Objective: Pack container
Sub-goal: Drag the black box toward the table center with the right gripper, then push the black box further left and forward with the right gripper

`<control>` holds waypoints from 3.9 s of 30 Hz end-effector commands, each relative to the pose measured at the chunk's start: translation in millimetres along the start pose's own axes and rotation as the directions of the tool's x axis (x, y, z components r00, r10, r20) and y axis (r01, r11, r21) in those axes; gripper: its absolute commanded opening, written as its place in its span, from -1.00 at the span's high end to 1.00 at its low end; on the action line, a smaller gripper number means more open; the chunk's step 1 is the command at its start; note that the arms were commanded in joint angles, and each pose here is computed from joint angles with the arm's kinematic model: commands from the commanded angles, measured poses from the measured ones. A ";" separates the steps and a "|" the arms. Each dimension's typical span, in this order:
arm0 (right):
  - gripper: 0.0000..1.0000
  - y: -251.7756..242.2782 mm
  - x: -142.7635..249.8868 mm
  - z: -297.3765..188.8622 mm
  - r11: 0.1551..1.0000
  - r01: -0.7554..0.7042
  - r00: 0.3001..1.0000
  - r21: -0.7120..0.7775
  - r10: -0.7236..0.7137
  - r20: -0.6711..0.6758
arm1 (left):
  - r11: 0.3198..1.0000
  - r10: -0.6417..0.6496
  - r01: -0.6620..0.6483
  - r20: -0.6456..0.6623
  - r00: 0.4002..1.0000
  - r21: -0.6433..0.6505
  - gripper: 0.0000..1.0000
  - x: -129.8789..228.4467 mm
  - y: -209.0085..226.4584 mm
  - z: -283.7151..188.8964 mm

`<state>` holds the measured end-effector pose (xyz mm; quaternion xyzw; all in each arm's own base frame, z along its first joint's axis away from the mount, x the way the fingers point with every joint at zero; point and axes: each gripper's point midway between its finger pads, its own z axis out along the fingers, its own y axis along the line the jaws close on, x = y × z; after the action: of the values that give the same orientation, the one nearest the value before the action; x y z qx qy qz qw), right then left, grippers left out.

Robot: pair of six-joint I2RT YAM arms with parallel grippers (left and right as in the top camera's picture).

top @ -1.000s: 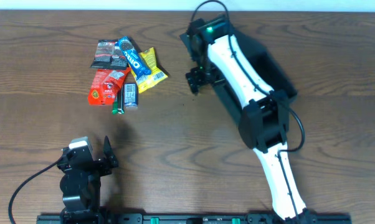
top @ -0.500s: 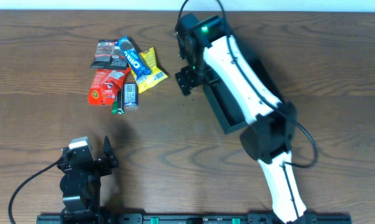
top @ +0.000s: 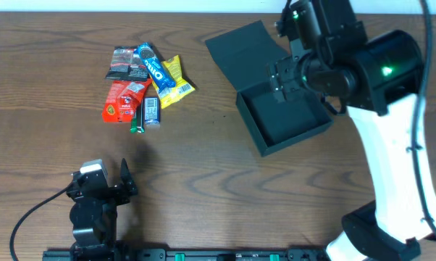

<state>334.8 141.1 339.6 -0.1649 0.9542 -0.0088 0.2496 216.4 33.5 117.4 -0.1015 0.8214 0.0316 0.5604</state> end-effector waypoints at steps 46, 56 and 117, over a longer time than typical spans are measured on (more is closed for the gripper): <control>0.97 83.6 114.8 261.9 0.947 -0.207 0.952 -0.244 0.137 -0.275 | 1.000 -0.015 0.015 -0.016 1.000 -0.008 -0.90 7.9 2.0 2.9; 0.97 142.2 91.9 254.6 0.861 -0.440 0.891 -0.256 0.383 -0.244 | 1.000 -0.015 0.015 -0.016 1.000 -0.008 -0.90 7.9 2.0 2.9; -0.79 218.7 72.0 249.4 0.798 -0.512 0.858 -0.318 0.459 -0.229 | 1.000 -0.015 0.015 -0.016 1.000 -0.008 -0.91 7.9 2.0 2.9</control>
<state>329.4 326.9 55.1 0.0573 0.9658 0.2011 0.1531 216.4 33.6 117.2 -0.1016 0.8215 0.0317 0.5602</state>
